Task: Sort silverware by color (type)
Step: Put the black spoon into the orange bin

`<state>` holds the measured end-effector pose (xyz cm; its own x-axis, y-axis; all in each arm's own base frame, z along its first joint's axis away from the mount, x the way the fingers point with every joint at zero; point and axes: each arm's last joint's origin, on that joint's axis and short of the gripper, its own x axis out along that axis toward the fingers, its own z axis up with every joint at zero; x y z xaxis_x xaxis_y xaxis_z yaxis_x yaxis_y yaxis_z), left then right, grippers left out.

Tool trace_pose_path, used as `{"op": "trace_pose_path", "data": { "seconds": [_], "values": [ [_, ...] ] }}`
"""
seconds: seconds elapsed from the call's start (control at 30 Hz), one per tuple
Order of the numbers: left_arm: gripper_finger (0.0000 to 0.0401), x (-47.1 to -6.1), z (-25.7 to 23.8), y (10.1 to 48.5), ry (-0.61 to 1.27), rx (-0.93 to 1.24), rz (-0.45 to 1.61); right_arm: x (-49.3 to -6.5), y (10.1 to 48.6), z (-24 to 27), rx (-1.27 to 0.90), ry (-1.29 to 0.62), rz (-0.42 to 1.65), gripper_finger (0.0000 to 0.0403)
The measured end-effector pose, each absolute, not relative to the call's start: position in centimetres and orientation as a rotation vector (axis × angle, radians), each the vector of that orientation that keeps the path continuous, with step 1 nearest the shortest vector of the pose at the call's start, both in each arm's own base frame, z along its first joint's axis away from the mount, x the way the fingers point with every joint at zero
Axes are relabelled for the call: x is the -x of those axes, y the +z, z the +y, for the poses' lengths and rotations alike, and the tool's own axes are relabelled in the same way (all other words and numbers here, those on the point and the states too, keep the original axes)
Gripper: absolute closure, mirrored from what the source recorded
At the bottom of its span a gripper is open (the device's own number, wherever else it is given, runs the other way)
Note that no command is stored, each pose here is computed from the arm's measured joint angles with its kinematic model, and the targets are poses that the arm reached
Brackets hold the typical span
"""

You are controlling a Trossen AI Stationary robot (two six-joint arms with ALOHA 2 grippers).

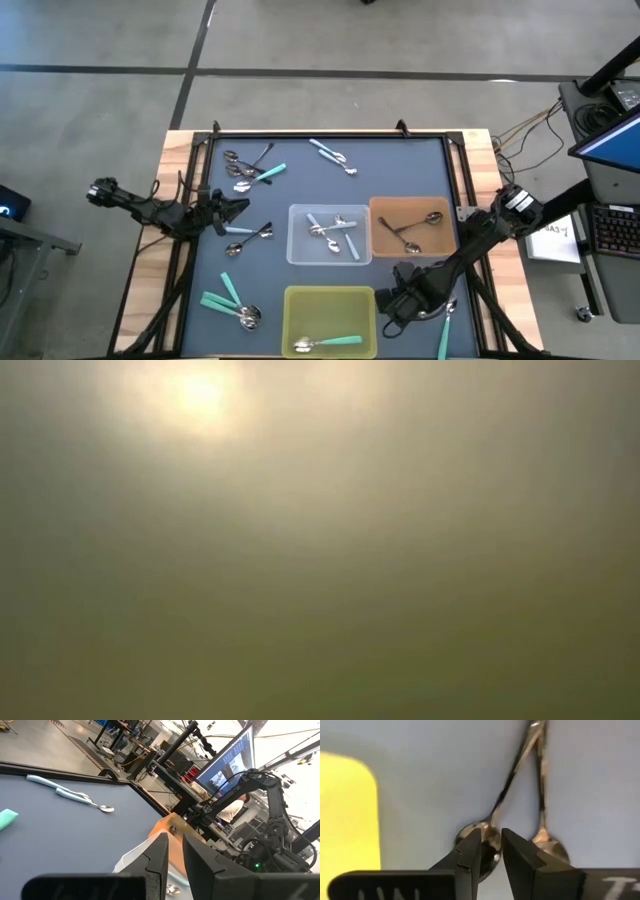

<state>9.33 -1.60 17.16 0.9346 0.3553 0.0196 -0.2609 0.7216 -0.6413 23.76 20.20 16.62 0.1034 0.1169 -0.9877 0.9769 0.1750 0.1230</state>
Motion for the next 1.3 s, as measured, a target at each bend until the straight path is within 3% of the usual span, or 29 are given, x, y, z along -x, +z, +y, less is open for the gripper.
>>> {"op": "trace_pose_path", "data": {
  "seconds": [0.6, 0.97, 1.13, 1.3],
  "values": [
    [0.0361, -9.3, -1.6, 17.1, 0.342, 0.683, -0.143, -23.7, 13.6, 20.0, -1.132, -1.034, 1.244, 0.0337],
    [0.0361, -9.3, -1.6, 17.2, 0.342, 0.684, -0.144, -23.3, 12.9, 19.6, -1.106, -1.039, 1.253, 0.0391],
    [0.0361, -9.3, -1.6, 17.1, 0.342, 0.684, -0.143, -23.4, 14.3, 19.7, -1.118, -0.954, 1.254, 0.0392],
    [0.0361, -9.3, -1.6, 17.2, 0.342, 0.684, -0.143, -24.1, 17.6, 19.6, -1.080, -0.800, 1.099, 0.0393]
  ]
}}
